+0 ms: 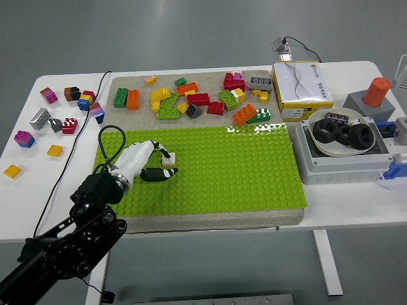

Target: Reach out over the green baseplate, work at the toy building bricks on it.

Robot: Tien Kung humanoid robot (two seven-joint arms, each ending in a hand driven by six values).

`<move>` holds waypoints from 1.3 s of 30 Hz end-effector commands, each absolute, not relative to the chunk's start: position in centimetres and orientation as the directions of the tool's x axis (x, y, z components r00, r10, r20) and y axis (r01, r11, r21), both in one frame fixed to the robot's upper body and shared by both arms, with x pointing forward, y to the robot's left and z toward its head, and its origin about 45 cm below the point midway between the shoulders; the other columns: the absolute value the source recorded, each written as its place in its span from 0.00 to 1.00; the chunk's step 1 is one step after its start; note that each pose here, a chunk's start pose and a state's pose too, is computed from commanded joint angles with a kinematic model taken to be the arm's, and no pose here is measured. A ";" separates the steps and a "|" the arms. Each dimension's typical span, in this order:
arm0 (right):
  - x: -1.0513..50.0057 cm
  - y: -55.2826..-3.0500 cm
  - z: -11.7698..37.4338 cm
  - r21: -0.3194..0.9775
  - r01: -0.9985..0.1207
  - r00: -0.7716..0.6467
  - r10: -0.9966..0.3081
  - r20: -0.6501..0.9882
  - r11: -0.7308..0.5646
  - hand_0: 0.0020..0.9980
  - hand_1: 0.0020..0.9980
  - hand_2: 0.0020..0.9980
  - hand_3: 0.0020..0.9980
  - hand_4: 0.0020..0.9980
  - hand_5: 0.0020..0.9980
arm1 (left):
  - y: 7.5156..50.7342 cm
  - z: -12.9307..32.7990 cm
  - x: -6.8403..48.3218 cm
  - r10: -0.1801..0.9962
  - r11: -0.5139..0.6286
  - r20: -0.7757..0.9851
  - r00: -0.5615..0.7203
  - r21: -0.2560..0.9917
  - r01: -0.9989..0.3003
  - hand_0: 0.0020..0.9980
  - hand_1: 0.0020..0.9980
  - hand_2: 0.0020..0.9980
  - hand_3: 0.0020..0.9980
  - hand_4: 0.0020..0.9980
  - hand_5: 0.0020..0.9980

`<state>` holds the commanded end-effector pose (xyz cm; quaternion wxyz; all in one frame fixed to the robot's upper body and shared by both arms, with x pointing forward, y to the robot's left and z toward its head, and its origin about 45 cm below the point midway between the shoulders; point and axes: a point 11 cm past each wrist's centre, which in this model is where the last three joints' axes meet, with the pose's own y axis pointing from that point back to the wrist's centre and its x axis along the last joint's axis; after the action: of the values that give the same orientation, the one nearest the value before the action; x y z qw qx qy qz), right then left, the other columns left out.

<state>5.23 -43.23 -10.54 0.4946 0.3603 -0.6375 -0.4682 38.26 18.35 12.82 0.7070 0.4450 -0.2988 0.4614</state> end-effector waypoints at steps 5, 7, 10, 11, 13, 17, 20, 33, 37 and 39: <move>5.2 -43.3 -10.5 0.953 0.005 -0.250 -0.923 0.294 0.302 0.60 0.60 0.64 0.65 0.58 0.84 | 18.4 12.8 38.3 0.387 0.178 0.833 0.396 0.354 -0.918 1.00 0.89 0.86 0.58 0.84 0.43; 5.1 -43.3 -10.5 0.953 0.005 -0.249 -0.923 0.294 0.302 0.60 0.60 0.64 0.65 0.58 0.84 | 18.4 12.7 38.3 0.388 0.178 0.832 0.397 0.355 -0.918 1.00 0.89 0.86 0.58 0.84 0.43; 5.1 -43.3 -10.6 0.953 0.006 -0.249 -0.923 0.293 0.302 0.60 0.60 0.64 0.65 0.58 0.84 | 18.5 12.6 38.2 0.389 0.175 0.830 0.398 0.358 -0.917 1.00 0.89 0.86 0.58 0.84 0.43; 5.1 -43.2 -10.6 0.953 0.006 -0.249 -0.923 0.293 0.301 0.60 0.60 0.64 0.65 0.58 0.84 | 18.5 12.6 38.2 0.389 0.174 0.830 0.399 0.359 -0.917 1.00 0.89 0.86 0.58 0.84 0.43; 5.1 -43.2 -10.5 0.953 0.005 -0.250 -0.923 0.293 0.301 0.60 0.60 0.64 0.65 0.58 0.84 | 18.6 12.5 38.2 0.389 0.173 0.830 0.399 0.360 -0.917 1.00 0.89 0.86 0.58 0.84 0.43; 5.2 -43.3 -10.5 0.953 0.004 -0.252 -0.922 0.293 0.302 0.60 0.60 0.64 0.65 0.58 0.84 | 18.6 12.6 38.2 0.389 0.172 0.831 0.398 0.359 -0.917 1.00 0.89 0.86 0.58 0.84 0.43; 5.2 -43.3 -10.5 0.953 0.004 -0.254 -0.922 0.293 0.302 0.60 0.60 0.64 0.65 0.59 0.84 | 18.6 12.5 38.2 0.389 0.172 0.830 0.399 0.360 -0.917 1.00 0.89 0.86 0.58 0.84 0.43; 5.1 -43.2 -10.6 0.953 0.007 -0.256 -0.921 0.293 0.302 0.60 0.60 0.64 0.65 0.59 0.83 | 18.1 13.4 38.4 0.399 0.186 0.837 0.374 0.326 -0.927 1.00 0.89 0.86 0.58 0.84 0.44; 5.1 -43.2 -10.6 0.954 0.007 -0.256 -0.921 0.293 0.301 0.60 0.60 0.64 0.65 0.59 0.83 | 18.0 13.7 38.4 0.403 0.188 0.840 0.364 0.314 -0.931 0.99 0.89 0.86 0.58 0.83 0.43; 5.0 -43.2 -10.6 0.954 0.008 -0.256 -0.921 0.293 0.301 0.60 0.60 0.64 0.65 0.59 0.83 | 18.0 13.8 38.5 0.405 0.187 0.840 0.361 0.310 -0.932 0.99 0.89 0.86 0.58 0.83 0.43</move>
<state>5.05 -43.18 -10.58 0.4937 0.3581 -0.6378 -0.4704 38.45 18.05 13.85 0.7059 0.4269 -0.3087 0.4735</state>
